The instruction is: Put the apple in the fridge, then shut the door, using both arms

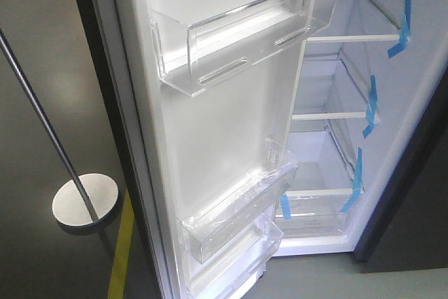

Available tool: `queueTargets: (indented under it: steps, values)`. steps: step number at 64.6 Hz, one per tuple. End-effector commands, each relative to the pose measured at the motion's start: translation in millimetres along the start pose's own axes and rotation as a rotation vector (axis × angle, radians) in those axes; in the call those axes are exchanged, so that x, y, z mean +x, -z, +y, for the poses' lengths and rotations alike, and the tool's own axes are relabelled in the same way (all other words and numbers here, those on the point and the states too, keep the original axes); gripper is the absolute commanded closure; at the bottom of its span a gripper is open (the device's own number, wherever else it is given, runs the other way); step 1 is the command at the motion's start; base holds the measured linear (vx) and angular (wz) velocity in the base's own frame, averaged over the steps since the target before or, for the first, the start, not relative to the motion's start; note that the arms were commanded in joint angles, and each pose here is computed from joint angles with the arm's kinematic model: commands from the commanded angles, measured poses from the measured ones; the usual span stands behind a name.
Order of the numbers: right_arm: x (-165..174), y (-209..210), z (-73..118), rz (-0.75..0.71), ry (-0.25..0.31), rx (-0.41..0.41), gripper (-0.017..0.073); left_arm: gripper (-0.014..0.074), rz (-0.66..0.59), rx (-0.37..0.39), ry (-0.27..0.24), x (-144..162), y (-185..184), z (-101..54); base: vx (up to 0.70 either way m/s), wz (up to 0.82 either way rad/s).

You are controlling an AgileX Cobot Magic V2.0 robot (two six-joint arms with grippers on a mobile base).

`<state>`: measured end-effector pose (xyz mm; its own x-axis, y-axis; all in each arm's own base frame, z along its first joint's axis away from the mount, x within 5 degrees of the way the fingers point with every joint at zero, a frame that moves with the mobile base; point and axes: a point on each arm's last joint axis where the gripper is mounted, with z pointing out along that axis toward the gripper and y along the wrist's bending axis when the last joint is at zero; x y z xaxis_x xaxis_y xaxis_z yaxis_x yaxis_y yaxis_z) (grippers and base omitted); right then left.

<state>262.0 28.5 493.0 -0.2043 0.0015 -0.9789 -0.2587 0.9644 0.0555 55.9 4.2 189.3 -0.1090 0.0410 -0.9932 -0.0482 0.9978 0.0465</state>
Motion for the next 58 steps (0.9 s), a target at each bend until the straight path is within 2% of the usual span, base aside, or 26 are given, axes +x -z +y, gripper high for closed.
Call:
queueTargets:
  steps: [1, 3, 4, 16, 28, 46, 58]
  values:
    - [-30.8, 11.9, 8.3, -0.208, 0.021, -0.069, 0.041, 0.06, -0.1, 0.017, 0.013, -12.6, 2.8, -1.0, 0.0, 0.0]
    - [-34.6, 10.1, 11.7, -0.224, 0.014, -0.114, 0.041, 0.06, -0.1, 0.017, 0.013, -12.6, 2.8, -1.0, 0.0, 0.0]
    - [-35.2, 6.9, 12.4, -0.227, 0.032, -0.13, 0.041, 0.06, -0.1, 0.017, 0.013, -12.6, 2.8, -1.0, 0.0, 0.0]
    - [-45.5, -25.7, 21.0, -0.269, 0.068, -0.331, 0.041, 0.06, -0.1, 0.017, 0.013, -12.6, 2.8, -1.0, 0.0, 0.0]
    - [-41.6, -67.9, 21.0, -0.217, 0.04, -0.474, 0.0409, 0.06, -0.1, 0.017, 0.013, -12.6, 2.8, -1.0, 0.0, 0.0]
    - [-25.3, -113.0, 17.6, -0.117, 0.036, -0.589, 0.0405, 0.06, -0.1, 0.017, 0.013, -12.6, 2.8, -1.0, 0.0, 0.0]
    - [-14.1, -127.2, 14.4, -0.067, -0.018, -0.596, 0.0368, 0.06, -0.1, 0.017, 0.012, -12.6, 2.8, -1.0, 0.0, 0.0]
